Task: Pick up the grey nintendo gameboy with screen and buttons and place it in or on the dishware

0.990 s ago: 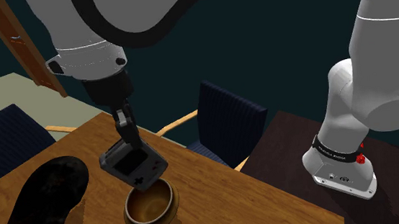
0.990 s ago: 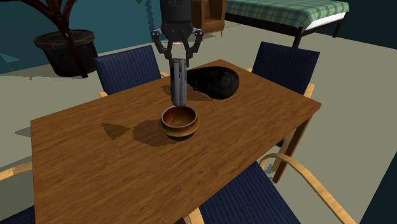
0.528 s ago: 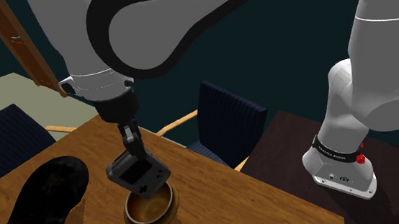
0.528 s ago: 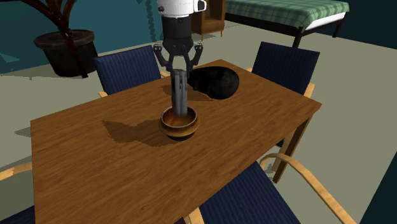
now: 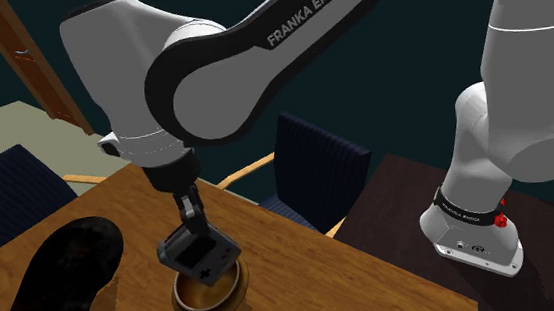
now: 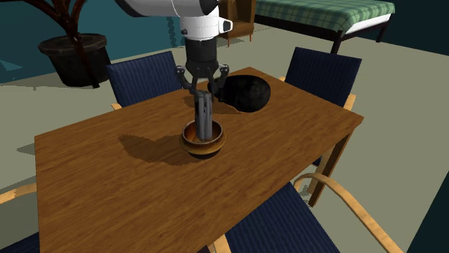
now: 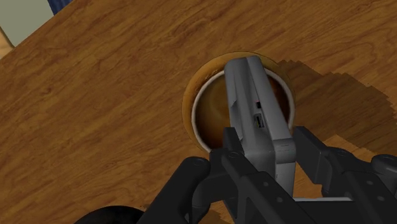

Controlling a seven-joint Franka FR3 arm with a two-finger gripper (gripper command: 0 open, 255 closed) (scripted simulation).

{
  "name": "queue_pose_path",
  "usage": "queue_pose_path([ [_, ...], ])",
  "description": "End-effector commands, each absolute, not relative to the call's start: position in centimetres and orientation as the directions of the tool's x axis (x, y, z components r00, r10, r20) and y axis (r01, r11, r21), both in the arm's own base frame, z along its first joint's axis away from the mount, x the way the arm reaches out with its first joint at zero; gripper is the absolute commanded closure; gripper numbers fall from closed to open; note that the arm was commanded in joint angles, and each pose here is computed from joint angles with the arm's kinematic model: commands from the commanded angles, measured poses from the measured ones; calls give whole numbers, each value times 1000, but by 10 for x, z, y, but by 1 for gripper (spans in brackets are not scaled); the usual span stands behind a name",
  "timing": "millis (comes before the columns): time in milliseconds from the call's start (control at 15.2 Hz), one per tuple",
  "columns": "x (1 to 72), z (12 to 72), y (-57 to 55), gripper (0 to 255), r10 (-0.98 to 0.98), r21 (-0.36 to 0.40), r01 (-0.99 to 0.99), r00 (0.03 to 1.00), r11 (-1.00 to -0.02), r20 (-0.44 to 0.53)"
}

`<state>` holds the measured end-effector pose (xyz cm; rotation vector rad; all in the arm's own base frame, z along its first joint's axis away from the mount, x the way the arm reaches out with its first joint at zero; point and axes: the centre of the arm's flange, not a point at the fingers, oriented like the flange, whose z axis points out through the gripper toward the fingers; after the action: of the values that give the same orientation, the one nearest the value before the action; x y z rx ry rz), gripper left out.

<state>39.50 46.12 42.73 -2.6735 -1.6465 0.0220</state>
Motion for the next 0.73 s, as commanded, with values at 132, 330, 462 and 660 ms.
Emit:
queue_pose_path([
  [132, 395, 419, 459, 255, 893, -9, 893, 450, -450, -10],
  [330, 395, 419, 459, 255, 893, -9, 893, 450, -450, -10],
  [462, 395, 419, 459, 255, 893, -9, 893, 450, -450, -10],
  [660, 395, 419, 459, 0, 893, -9, 893, 450, -450, -10],
])
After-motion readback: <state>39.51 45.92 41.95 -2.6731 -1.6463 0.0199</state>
